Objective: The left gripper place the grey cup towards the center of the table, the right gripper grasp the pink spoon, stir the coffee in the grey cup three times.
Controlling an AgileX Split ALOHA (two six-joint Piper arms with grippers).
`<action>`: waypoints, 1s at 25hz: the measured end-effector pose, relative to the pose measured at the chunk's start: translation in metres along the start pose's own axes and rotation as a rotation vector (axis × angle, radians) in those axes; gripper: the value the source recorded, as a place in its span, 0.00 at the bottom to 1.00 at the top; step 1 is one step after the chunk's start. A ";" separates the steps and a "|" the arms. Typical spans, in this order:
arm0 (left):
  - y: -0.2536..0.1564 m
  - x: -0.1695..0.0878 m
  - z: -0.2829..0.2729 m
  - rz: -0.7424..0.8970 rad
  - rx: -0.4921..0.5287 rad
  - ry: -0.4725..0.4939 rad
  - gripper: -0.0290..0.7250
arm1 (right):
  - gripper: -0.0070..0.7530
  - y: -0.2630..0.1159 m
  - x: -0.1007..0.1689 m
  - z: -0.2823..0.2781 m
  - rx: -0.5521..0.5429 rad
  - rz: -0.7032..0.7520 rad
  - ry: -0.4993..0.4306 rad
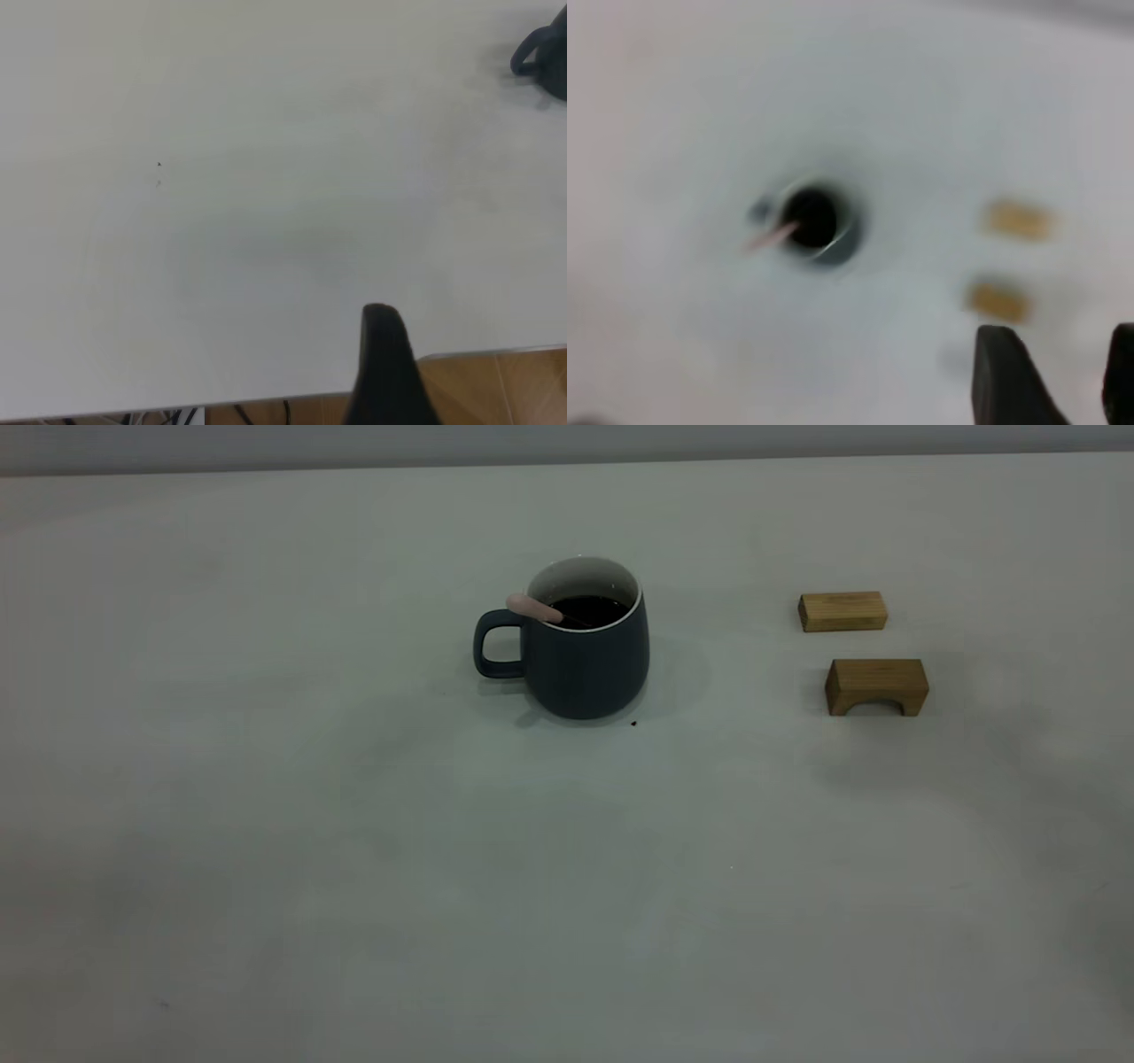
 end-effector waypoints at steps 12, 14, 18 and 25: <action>0.000 0.000 0.000 0.000 0.000 0.000 0.79 | 0.30 -0.137 0.024 -0.165 -0.341 -0.037 -0.126; 0.000 0.000 0.000 0.000 0.000 0.000 0.79 | 0.30 -0.170 0.026 -0.170 -0.363 -0.042 -0.131; 0.000 0.000 0.000 0.000 0.000 0.000 0.79 | 0.30 -0.237 0.025 -0.165 -0.401 -0.061 -0.153; 0.000 0.000 0.000 -0.001 0.000 0.000 0.79 | 0.31 -0.304 0.015 -0.107 -0.308 -0.053 -0.158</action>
Point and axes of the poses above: a point on each arm's last joint axis where the gripper is mounted, z pointing out along that axis toward the gripper, x along the wrist's bending axis when the last joint is at zero, y = z × x, the point moved 4 cm from there along z, pointing out along that axis toward the gripper, and after that the axes turned 1 degree about -z, right-handed, at the moved point
